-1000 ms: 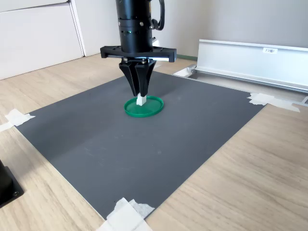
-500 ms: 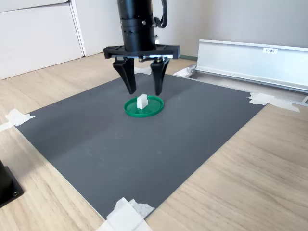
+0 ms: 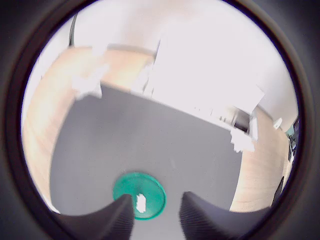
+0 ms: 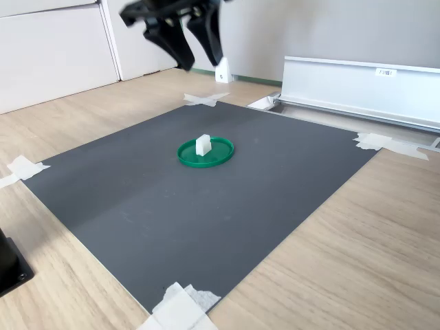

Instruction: Grasp a white terminal and put it on the green lid.

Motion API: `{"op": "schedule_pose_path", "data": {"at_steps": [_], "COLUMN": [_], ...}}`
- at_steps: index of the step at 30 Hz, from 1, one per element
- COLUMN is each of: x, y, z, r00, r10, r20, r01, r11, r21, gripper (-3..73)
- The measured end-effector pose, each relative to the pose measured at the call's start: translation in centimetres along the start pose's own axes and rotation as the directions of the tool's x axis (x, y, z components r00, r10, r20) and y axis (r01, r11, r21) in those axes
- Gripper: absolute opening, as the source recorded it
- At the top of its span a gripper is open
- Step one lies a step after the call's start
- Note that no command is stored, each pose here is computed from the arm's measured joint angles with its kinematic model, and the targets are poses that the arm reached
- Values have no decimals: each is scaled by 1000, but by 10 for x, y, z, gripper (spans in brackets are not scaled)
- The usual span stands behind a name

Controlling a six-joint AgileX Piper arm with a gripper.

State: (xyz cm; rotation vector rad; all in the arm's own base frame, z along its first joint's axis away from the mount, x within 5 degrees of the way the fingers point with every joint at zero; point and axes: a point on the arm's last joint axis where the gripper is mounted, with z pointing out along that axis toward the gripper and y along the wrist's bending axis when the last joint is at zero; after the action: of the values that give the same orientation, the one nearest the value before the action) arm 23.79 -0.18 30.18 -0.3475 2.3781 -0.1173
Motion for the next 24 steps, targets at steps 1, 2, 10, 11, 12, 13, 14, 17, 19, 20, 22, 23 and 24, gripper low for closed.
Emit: {"op": "schedule_pose_path", "data": {"at_steps": [1,2,10,11,12,13,14,17,19,20,22,23,24], "x": [3,6,46,54,60,68,75,96,108,115,126,131,137], "y": [2,3,15,17,18,21,23,29,33,34,37,39,40], "z": [-8,-15,-58,-63,-66,-70,-73,-77,-77,-76,-75,-73,-71], "r00": [999,997,921,903,889,870,851,799,778,772,767,769,771], "r10": [17,31,186,220,248,281,308,360,365,362,344,334,326], "r20": [39,77,343,369,385,404,425,482,512,523,542,545,548], "r01": [-17,-32,-212,-249,-278,-312,-340,-395,-402,-401,-391,-384,-379], "r11": [1000,999,976,968,960,950,940,918,915,915,920,923,925], "r21": [5,12,42,33,24,12,1,-33,-41,-41,-32,-24,-18], "gripper": [260,209,0,-2,-3,-5,-5,-5,-5,-5,-5,-5,-6]}}
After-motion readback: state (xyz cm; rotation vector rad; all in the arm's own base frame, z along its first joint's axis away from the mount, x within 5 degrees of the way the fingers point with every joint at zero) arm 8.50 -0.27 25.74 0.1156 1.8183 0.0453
